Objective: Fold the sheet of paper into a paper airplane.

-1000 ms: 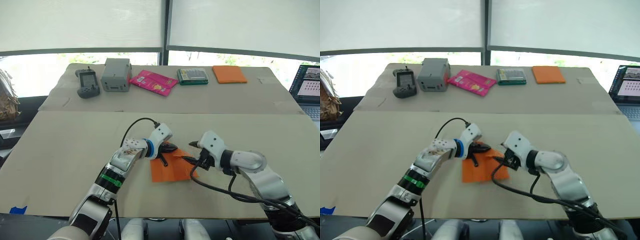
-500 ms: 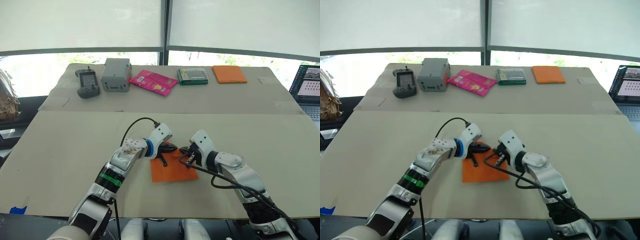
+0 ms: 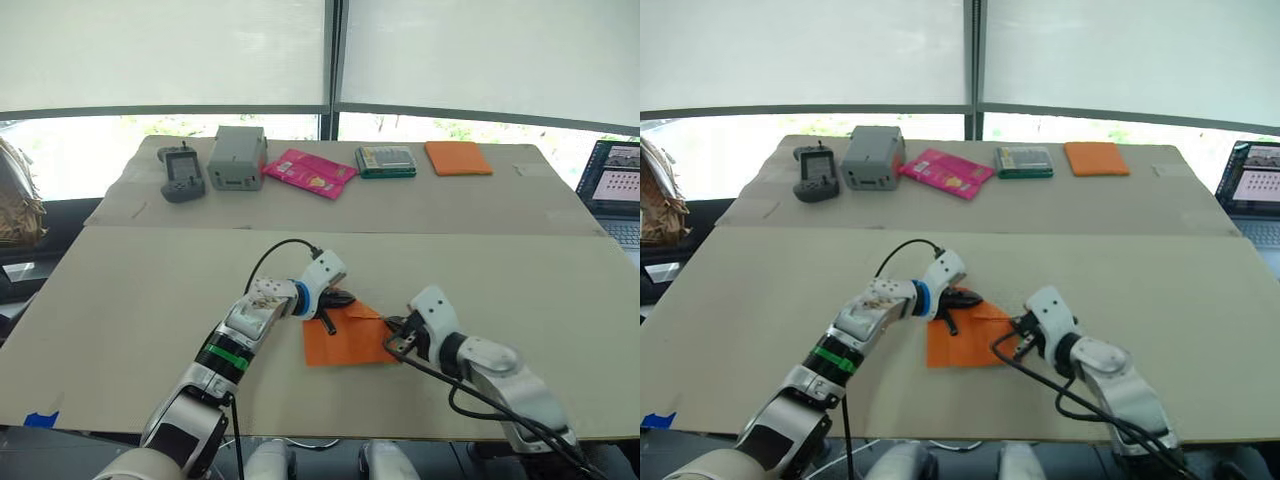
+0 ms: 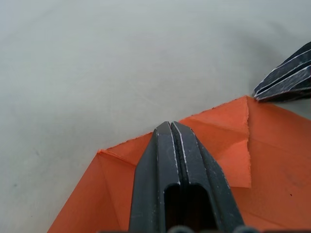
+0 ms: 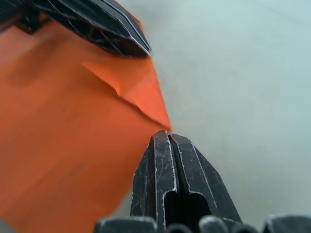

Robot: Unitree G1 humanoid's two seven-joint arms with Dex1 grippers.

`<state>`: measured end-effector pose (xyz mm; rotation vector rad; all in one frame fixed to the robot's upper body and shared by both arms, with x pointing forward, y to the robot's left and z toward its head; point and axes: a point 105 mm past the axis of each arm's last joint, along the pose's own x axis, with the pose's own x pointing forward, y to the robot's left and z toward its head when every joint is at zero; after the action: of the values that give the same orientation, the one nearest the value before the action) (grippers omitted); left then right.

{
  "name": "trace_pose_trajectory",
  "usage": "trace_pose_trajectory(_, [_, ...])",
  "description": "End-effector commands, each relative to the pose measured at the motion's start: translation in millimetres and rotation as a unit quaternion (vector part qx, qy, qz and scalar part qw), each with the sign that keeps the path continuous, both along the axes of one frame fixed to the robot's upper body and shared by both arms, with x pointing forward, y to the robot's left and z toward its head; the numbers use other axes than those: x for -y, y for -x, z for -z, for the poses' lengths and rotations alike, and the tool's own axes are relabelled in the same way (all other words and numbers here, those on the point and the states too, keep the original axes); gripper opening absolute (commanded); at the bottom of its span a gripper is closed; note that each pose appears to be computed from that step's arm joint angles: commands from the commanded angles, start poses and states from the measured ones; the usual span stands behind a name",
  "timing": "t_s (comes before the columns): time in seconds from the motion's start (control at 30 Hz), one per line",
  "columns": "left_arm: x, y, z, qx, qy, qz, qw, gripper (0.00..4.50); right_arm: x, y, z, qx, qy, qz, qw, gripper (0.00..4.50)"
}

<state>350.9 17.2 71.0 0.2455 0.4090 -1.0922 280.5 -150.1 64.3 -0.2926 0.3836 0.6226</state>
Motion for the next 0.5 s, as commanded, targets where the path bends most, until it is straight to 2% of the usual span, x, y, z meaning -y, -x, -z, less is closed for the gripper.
trace_pose_trajectory(0.03, [-5, 5, 18, -0.023, -0.024, -0.007, 0.999, 0.0, 5, 0, -9, 0.008, -0.013, 0.008, 1.0, 0.02])
trace_pose_trajectory(0.2, [-4, 5, 16, -0.022, -0.021, -0.006, 1.0, 0.0, -19, -15, -51, 0.08, -0.048, -0.032, 0.995, 0.02])
trace_pose_trajectory(0.27, [-4, 4, 15, -0.02, -0.02, -0.006, 1.0, 0.0, -28, -18, -51, 0.075, -0.051, -0.043, 0.995, 0.02])
trace_pose_trajectory(0.5, [-2, -2, 6, -0.006, -0.014, -0.013, 1.0, 0.0, -56, -25, -22, 0.03, -0.024, -0.047, 0.998, 0.02])
